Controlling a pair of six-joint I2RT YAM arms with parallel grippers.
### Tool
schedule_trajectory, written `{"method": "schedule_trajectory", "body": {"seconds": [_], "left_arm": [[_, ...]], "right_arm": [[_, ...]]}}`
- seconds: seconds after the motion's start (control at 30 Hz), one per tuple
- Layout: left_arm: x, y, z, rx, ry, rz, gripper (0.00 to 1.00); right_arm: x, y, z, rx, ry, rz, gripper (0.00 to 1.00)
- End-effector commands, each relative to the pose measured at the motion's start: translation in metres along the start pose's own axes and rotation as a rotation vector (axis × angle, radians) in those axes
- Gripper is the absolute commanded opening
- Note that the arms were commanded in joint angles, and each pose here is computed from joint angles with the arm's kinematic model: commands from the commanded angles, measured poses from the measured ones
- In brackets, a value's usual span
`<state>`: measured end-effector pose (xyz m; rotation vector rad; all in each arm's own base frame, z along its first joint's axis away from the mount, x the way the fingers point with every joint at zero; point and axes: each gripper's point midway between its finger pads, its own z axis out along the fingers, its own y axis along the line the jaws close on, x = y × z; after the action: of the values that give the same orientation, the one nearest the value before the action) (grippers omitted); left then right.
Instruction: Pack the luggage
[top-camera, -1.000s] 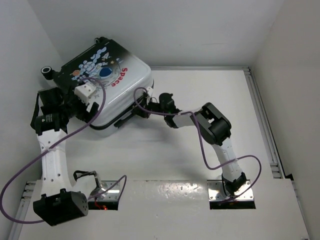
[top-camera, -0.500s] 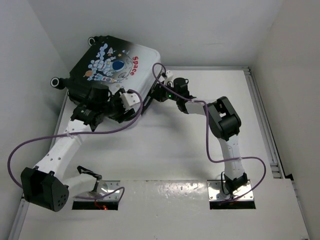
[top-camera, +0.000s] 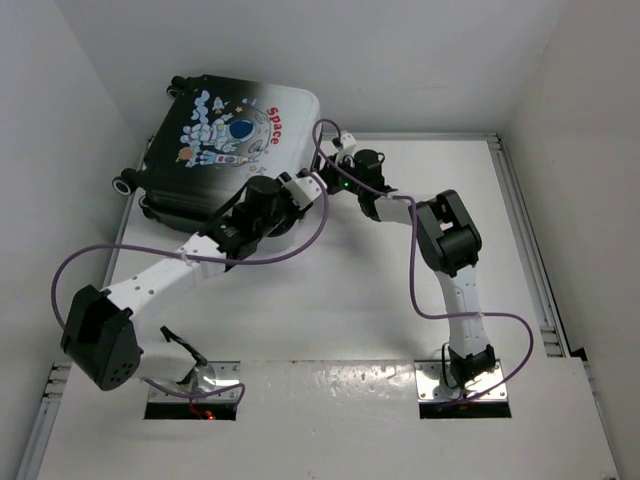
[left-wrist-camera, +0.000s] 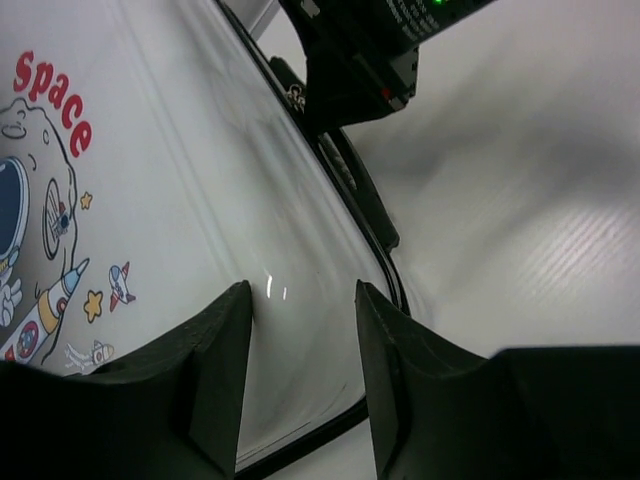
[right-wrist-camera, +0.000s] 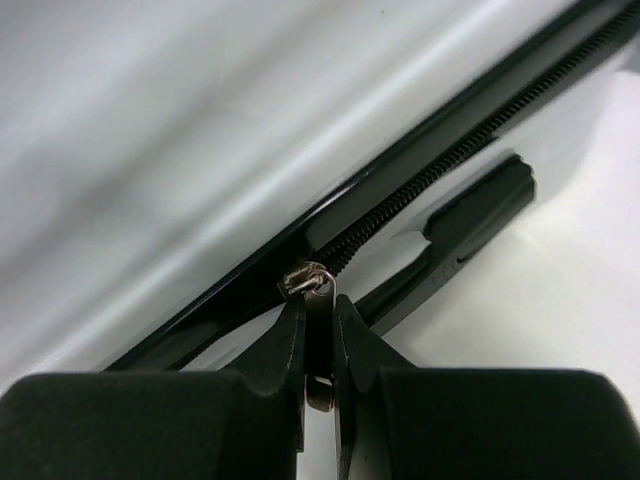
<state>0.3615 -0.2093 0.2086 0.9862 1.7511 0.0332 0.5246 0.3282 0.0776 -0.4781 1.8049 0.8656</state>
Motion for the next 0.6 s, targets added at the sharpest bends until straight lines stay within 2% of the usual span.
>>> {"method": "schedule_trajectory", "body": {"seconds": [0.0, 0.13, 0.2, 0.23, 0.27, 0.3, 0.33, 0.37, 0.4, 0.43, 0.47, 0.57], "left_arm": [[0.047, -0.108, 0.013, 0.338, 0.151, -0.085, 0.48], [0.042, -0.119, 0.017, 0.333, 0.117, -0.036, 0.51], [0.041, -0.111, 0.018, 0.307, 0.115, -0.095, 0.52], [0.038, -0.09, 0.013, 0.263, 0.091, -0.151, 0.55], [0.033, -0.076, 0.01, 0.224, 0.053, -0.19, 0.58], [0.027, -0.065, 0.003, 0.19, 0.018, -0.246, 0.67], [0.031, -0.048, -0.004, 0.123, 0.005, -0.28, 0.72], [0.008, -0.029, -0.022, 0.078, -0.093, -0.302, 0.77], [0.003, -0.013, -0.032, 0.017, -0.115, -0.329, 0.89], [-0.006, -0.007, -0.041, 0.005, -0.15, -0.341, 0.94], [-0.013, 0.007, -0.051, -0.056, -0.166, -0.357, 0.98], [-0.016, 0.054, -0.082, -0.237, -0.144, -0.431, 1.0]], "right_arm": [[-0.028, 0.034, 0.015, -0.118, -0.082, -0.062, 0.0], [-0.03, 0.042, 0.013, -0.192, -0.088, -0.061, 0.0], [-0.029, 0.057, 0.01, -0.268, -0.077, -0.071, 0.0], [-0.031, 0.061, 0.009, -0.292, -0.085, -0.084, 0.0], [-0.028, 0.071, 0.005, -0.352, -0.073, -0.09, 0.0], [-0.029, 0.08, 0.004, -0.378, -0.073, -0.094, 0.0], [-0.029, 0.091, 0.003, -0.409, -0.08, -0.099, 0.0], [-0.026, 0.099, 0.0, -0.448, -0.07, -0.111, 0.0], [-0.025, 0.109, 0.0, -0.476, -0.073, -0.122, 0.0], [-0.027, 0.112, -0.002, -0.491, -0.076, -0.128, 0.0], [-0.021, 0.124, -0.003, -0.529, -0.063, -0.13, 0.0], [-0.018, 0.155, -0.006, -0.609, -0.066, -0.149, 0.0]]}}
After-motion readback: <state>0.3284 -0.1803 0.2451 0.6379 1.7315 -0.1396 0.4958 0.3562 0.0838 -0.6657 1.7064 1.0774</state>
